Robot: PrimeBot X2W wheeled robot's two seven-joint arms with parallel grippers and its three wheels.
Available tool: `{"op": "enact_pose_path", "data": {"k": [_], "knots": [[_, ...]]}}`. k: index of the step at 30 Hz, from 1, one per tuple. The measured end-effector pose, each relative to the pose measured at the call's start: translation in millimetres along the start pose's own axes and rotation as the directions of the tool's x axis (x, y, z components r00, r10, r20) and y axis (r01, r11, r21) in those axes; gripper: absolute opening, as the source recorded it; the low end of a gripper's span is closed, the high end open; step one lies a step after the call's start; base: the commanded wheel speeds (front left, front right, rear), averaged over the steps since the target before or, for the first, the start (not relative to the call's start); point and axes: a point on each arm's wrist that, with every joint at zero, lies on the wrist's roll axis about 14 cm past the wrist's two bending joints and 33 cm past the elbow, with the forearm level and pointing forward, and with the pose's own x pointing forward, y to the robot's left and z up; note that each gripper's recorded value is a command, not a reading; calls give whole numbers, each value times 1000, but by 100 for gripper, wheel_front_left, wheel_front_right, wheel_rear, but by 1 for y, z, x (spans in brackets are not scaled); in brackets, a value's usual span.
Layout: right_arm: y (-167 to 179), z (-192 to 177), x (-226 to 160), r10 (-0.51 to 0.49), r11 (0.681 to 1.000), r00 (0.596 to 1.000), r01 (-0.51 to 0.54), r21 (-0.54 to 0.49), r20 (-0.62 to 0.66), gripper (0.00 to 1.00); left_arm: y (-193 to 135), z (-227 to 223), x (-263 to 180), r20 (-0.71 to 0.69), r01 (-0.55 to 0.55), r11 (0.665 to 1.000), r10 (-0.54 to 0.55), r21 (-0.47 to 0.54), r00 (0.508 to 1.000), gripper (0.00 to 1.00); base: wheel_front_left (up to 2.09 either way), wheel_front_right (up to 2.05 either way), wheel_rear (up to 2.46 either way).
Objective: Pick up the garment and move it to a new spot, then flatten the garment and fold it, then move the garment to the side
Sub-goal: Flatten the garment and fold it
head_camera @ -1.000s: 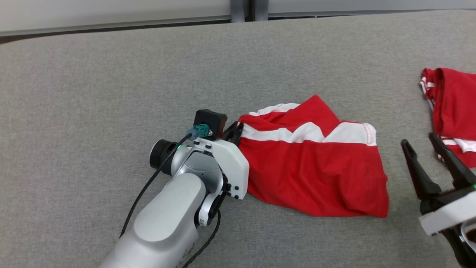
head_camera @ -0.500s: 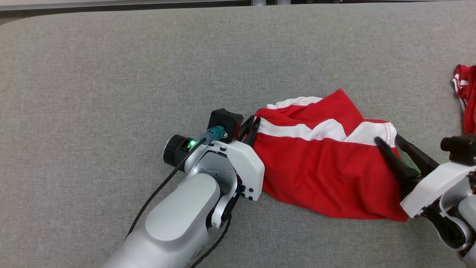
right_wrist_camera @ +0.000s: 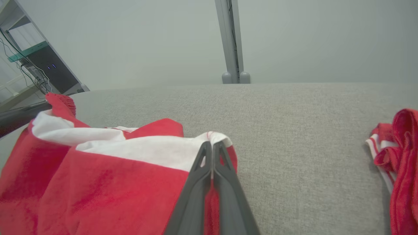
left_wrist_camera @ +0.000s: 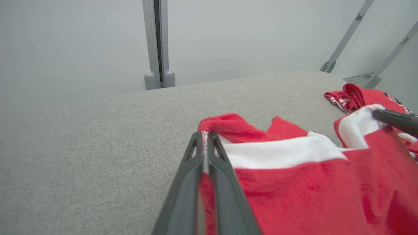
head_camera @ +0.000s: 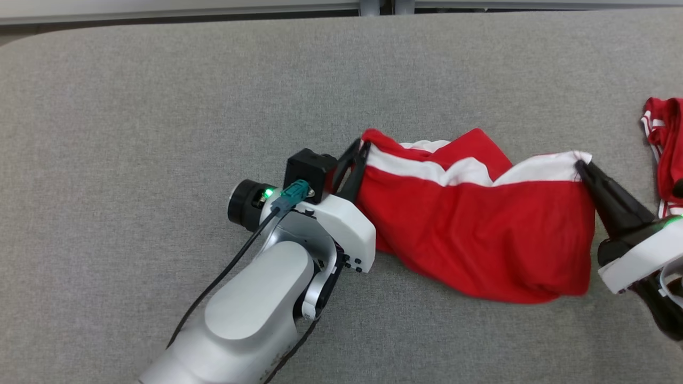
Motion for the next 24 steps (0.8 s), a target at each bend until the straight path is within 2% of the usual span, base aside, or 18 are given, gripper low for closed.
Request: {"op": "enact_pose_path", "data": {"k": [3, 7, 13, 18, 19, 20, 22, 24], "knots": [[2, 44, 0, 10, 998, 992, -1, -66, 125, 0, 2, 30, -5, 114, -12, 1000, 10, 18, 993, 0, 0, 0, 0], [11, 107, -15, 26, 987, 945, 27, -156, 327, 0, 1, 74, -18, 259, -18, 999, 5, 51, 966, 0, 0, 0, 0], [40, 187, -57, 96, 955, 817, 86, -285, 569, 0, -14, 149, -51, 458, -17, 990, -48, 138, 888, 0, 0, 0, 0], [58, 233, -92, 146, 923, 715, 149, -354, 684, 0, -26, 214, -88, 611, -54, 979, -81, 199, 787, 0, 0, 0, 0], [58, 233, -92, 146, 923, 715, 149, -354, 684, 0, -26, 214, -88, 611, -54, 979, -81, 199, 787, 0, 0, 0, 0], [64, 244, -103, 159, 917, 687, 163, -364, 709, 0, -29, 235, -103, 659, -70, 976, -87, 208, 747, 0, 0, 0, 0], [67, 251, -109, 169, 912, 668, 171, -371, 724, 0, -30, 252, -116, 698, -87, 974, -86, 208, 711, 0, 0, 0, 0], [69, 253, -110, 175, 912, 663, 169, -374, 728, 0, -29, 257, -121, 708, -94, 974, -83, 207, 701, 0, 0, 0, 0]]}}
